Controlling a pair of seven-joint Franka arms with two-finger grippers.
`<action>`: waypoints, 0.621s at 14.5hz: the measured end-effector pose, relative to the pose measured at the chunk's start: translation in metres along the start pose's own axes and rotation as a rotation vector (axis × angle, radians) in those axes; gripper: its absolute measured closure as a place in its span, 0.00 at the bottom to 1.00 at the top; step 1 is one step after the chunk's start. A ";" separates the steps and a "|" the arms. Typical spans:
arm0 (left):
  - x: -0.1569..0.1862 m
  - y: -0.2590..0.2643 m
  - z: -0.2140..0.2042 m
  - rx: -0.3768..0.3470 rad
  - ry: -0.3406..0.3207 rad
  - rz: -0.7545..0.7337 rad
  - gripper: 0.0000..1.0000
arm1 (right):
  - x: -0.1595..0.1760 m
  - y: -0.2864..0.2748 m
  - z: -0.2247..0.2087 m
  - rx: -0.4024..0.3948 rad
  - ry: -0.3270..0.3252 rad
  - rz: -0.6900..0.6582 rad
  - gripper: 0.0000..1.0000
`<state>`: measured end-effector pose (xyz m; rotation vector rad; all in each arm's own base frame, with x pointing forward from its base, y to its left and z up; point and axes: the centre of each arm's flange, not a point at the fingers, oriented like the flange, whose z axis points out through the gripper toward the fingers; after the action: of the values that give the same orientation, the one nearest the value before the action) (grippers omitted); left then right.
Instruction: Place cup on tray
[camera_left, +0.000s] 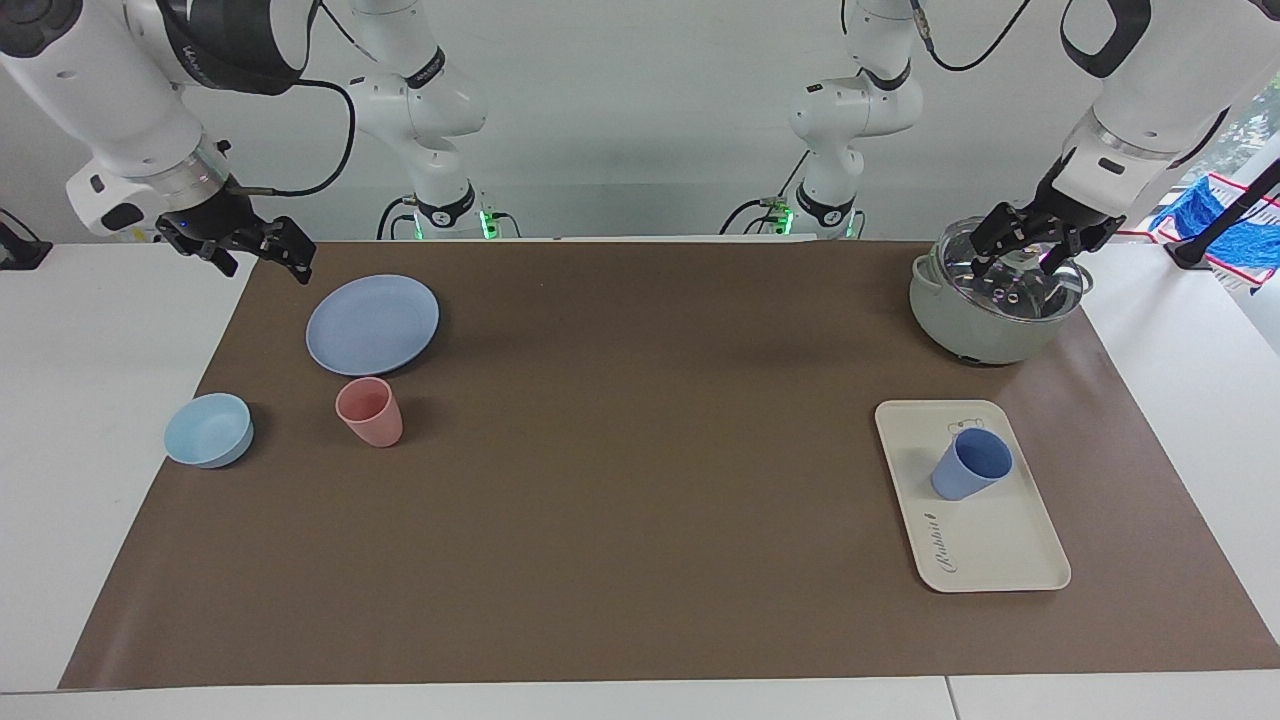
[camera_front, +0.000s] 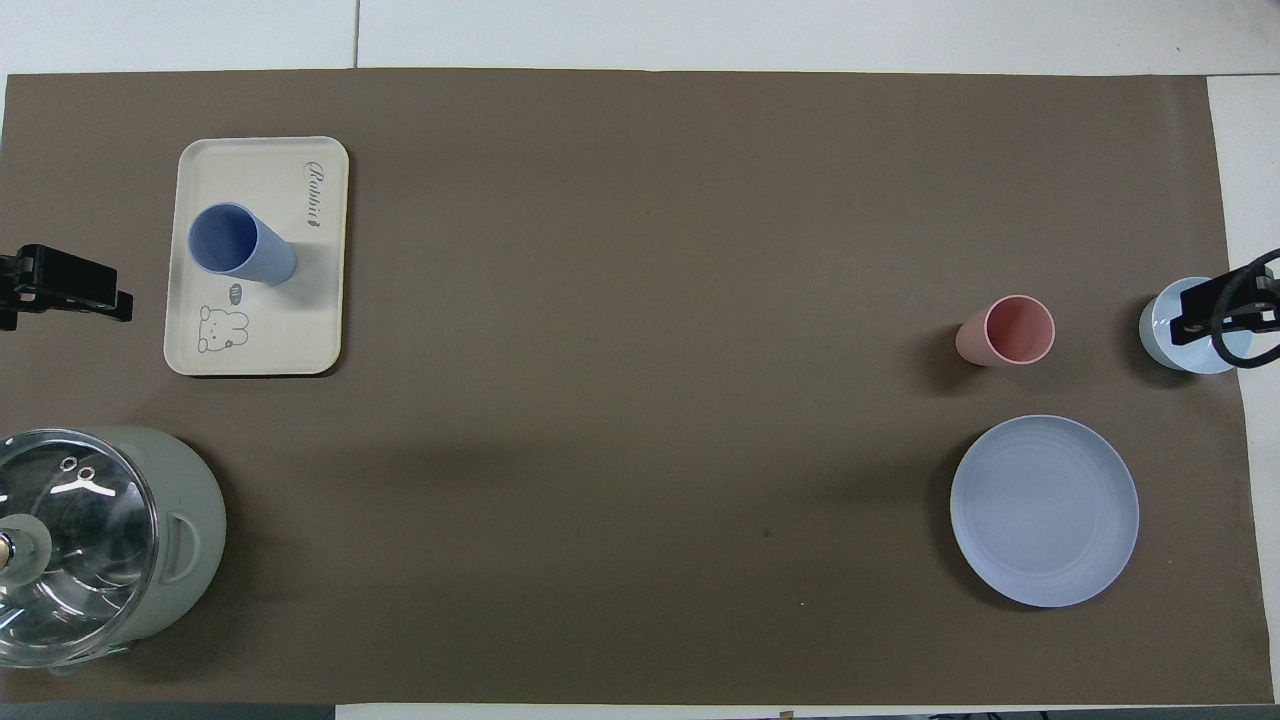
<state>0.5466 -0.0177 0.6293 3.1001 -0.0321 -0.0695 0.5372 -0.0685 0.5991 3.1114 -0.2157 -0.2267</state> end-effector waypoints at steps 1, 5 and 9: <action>-0.001 0.000 -0.002 0.000 0.004 -0.003 0.00 | -0.001 0.000 -0.001 0.000 0.004 -0.010 0.00; -0.005 0.001 -0.007 0.001 0.014 -0.007 0.00 | -0.002 0.000 -0.006 0.001 0.022 -0.045 0.00; -0.005 0.001 -0.006 0.001 0.010 -0.007 0.00 | -0.001 -0.001 -0.009 0.000 0.039 -0.049 0.00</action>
<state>0.5417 -0.0179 0.6353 3.1018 -0.0207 -0.0540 0.5379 -0.0670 0.6076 3.1201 -0.1394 -0.1669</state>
